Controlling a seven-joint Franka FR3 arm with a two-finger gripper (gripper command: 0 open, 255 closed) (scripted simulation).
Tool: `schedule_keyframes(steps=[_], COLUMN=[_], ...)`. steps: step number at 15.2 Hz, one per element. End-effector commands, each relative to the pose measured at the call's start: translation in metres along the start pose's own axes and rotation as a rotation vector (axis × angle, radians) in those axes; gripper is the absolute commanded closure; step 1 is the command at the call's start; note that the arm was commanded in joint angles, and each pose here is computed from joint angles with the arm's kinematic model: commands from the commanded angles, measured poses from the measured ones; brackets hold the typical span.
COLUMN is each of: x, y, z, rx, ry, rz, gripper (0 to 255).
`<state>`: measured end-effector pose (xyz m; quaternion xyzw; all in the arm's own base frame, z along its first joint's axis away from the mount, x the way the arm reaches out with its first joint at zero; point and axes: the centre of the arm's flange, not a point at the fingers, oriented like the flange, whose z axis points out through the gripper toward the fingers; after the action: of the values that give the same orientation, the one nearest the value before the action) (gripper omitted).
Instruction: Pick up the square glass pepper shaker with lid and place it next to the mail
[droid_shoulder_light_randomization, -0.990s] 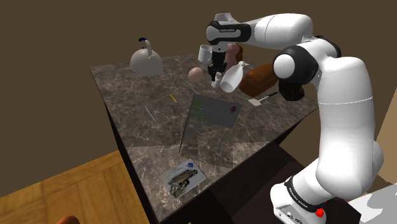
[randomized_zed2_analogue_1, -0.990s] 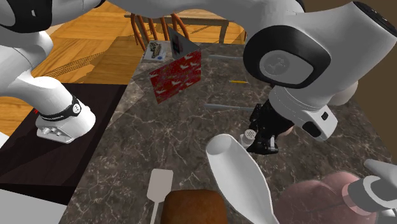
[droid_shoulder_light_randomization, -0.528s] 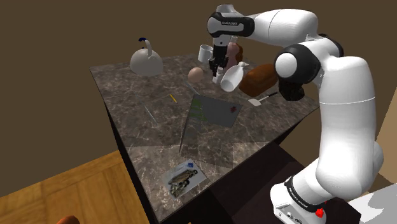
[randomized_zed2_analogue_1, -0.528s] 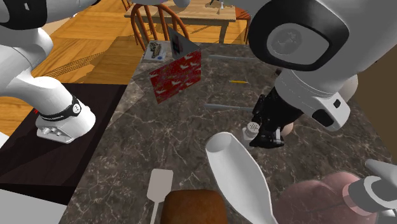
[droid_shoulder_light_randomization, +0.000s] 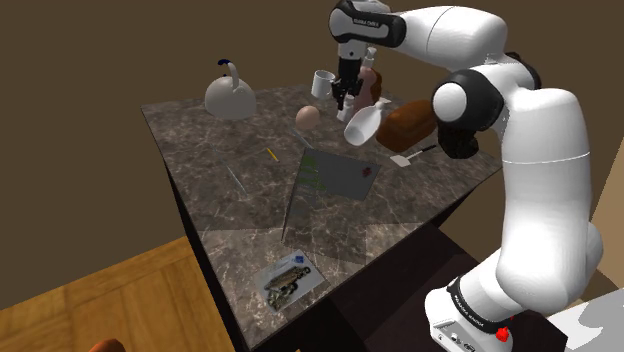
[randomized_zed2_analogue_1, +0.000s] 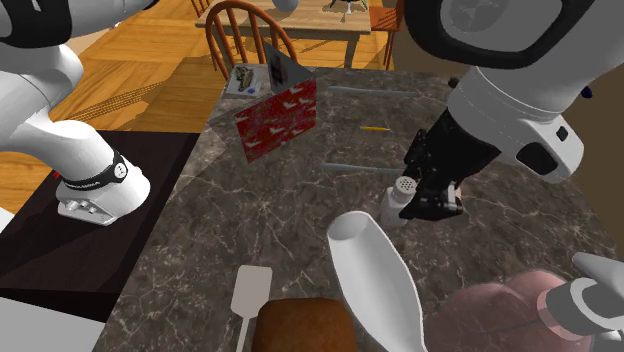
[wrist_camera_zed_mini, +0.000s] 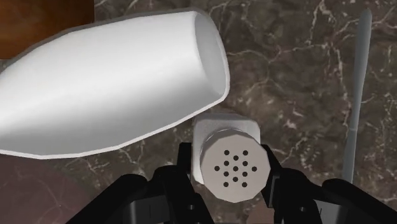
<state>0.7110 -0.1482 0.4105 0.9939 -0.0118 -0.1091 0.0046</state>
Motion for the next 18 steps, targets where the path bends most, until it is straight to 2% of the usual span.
schedule_keyframes(steps=[1, 2, 18], x=[-0.003, -0.003, -0.109], y=[0.001, 0.001, -0.182], z=[-0.01, -0.011, -0.018], rx=[0.0, 0.0, 0.0], ry=[-0.001, -0.001, -0.001], rz=[0.0, 0.0, 0.0], gripper=[255, 255, 255])
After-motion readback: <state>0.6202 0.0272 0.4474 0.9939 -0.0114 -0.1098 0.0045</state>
